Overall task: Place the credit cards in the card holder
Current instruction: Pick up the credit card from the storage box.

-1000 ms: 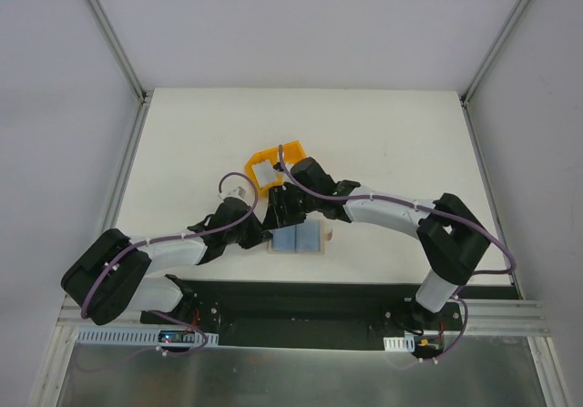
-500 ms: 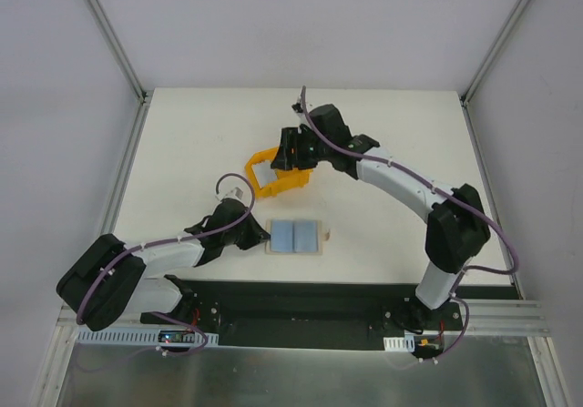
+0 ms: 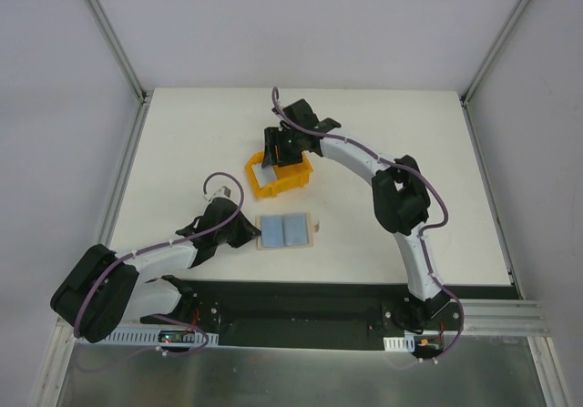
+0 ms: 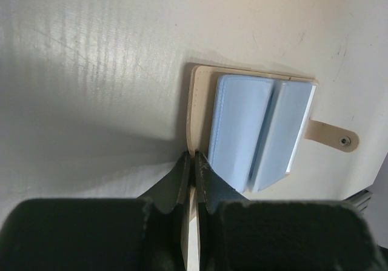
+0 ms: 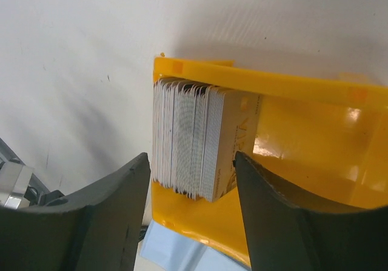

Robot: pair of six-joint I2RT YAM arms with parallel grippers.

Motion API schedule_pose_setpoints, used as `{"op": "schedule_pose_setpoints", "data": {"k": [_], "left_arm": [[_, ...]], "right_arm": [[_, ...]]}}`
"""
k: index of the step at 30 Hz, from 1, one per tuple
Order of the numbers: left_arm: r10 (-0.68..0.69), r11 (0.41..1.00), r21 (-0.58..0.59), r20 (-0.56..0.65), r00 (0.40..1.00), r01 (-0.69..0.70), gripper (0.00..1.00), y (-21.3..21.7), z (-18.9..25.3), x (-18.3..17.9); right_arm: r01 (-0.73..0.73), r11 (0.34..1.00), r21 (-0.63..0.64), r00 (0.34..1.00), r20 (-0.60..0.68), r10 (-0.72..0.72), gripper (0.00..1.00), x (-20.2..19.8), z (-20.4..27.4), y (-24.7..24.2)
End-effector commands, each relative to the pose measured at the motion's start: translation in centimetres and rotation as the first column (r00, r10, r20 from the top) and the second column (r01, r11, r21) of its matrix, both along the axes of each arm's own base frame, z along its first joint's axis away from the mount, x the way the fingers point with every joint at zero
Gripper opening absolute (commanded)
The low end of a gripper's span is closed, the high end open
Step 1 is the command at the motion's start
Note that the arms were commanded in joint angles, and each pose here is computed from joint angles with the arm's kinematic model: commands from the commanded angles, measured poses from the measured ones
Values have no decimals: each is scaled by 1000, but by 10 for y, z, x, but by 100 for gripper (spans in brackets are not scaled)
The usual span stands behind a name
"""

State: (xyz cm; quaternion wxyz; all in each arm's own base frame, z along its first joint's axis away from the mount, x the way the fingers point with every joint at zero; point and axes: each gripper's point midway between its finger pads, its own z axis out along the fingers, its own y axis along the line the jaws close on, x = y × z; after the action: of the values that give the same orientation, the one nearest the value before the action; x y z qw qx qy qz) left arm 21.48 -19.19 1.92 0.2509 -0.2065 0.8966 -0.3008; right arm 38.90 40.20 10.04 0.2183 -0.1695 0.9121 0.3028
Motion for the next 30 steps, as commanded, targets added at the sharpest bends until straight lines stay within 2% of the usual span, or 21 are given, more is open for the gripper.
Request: {"op": "schedule_pose_setpoints", "data": {"k": [1, 8, 16, 30], "left_arm": [[34, 999, 15, 12, 999, -35, 0, 11, -3, -1], [37, 999, 14, 20, 999, -37, 0, 13, -2, -2], [35, 999, 15, 14, 999, -35, 0, 13, -3, -3], [24, 1000, 13, 11, 1000, -24, 0, 11, -4, -4]], "right_arm": [[-30, 999, 32, 1000, 4, 30, 61, 6, 17, 8], [-39, 999, 37, 997, -59, 41, 64, 3, -8, 14], [-56, 996, 69, 994, -95, 62, 66, -1, -10, 20], [-72, 990, 118, 996, -50, 78, 49, -5, 20, 19]]}}
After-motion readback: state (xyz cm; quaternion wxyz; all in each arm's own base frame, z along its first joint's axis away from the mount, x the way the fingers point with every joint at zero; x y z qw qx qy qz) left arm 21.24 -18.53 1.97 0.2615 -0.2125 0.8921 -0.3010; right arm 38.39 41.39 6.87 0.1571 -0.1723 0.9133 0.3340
